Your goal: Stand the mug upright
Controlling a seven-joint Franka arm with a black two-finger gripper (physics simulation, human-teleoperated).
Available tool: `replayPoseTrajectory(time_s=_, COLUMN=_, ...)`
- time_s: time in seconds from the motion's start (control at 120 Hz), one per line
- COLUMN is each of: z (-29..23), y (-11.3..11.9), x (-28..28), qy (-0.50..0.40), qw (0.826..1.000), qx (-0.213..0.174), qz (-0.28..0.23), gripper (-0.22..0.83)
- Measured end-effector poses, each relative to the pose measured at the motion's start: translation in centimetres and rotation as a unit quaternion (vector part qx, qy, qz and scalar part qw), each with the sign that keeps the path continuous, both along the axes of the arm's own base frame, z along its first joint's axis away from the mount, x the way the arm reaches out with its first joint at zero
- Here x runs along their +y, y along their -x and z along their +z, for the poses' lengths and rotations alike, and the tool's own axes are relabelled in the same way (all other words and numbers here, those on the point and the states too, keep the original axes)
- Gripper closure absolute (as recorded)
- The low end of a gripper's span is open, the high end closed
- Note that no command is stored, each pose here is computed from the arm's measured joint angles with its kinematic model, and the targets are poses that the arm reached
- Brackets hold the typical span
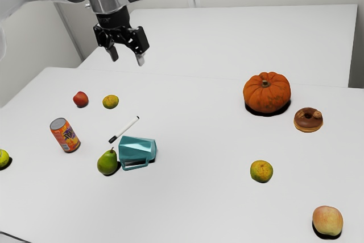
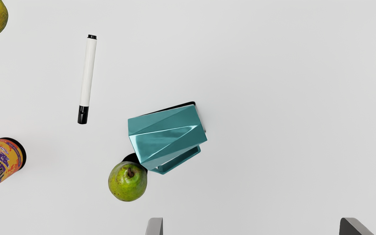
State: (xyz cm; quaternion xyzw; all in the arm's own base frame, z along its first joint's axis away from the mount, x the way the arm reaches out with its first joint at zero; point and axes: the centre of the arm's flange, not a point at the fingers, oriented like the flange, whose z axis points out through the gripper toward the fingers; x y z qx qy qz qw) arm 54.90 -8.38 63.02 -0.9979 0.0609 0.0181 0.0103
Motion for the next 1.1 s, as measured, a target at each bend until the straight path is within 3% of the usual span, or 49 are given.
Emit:
replayPoseTrajectory(time_s=0.175, z=0.0, y=0.1, x=0.3, qy=0.000, qw=1.000, qx=0.000, qz=0.003, gripper=0.02)
replayPoseTrajectory(time_s=0.633, z=-1.0, y=3.1, x=4.1, qy=-0.002, qw=0.999, qx=0.014, qz=0.041, gripper=0.02)
replayPoseTrajectory(time_s=1.1, z=-8.3, y=4.4, x=12.5, qy=0.099, qw=0.990, qx=0.028, qz=0.097, gripper=0.02)
